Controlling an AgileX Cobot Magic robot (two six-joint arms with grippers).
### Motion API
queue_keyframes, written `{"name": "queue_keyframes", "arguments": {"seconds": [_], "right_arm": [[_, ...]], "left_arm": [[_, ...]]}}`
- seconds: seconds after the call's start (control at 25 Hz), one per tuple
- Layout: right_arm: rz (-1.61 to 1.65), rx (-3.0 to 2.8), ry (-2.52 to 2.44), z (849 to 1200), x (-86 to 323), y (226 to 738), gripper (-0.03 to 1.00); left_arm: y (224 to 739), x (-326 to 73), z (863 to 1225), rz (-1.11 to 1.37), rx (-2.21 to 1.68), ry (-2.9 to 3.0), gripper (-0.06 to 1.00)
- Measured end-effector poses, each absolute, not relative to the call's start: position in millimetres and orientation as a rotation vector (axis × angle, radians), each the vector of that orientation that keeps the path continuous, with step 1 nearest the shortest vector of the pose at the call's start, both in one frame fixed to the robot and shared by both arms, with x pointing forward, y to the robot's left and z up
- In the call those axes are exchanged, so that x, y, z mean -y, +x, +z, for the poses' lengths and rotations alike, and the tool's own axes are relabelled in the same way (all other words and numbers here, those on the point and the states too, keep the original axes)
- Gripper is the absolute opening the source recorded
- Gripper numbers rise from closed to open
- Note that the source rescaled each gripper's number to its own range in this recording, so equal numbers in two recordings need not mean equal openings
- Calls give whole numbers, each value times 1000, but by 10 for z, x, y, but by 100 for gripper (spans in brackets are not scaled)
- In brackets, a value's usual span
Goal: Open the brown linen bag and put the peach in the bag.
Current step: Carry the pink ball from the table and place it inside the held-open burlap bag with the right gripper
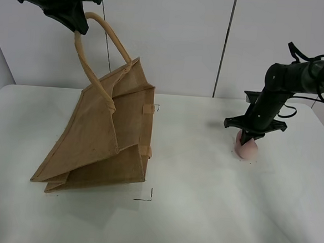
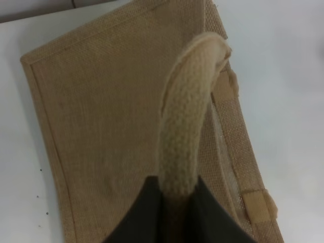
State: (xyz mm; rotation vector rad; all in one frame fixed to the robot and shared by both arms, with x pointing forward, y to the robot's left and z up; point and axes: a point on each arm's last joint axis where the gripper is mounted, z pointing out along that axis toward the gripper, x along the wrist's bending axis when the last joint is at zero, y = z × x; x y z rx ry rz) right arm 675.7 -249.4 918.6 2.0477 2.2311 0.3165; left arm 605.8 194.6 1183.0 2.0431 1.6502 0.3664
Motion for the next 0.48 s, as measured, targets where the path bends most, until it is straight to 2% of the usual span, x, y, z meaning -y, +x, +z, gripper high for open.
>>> {"name": "queue_keyframes", "arguments": {"seconds": [0.32,0.48], "right_arm": [[802,-2241,1789,10347,2296,6743,0],[998,-2308,1641,10641,1999,6671,0]], "left_arm": [[6040,-1951,11854,371,-1646,2039,0],[5971,-1970,11946,387,-1632,2022,0]]}}
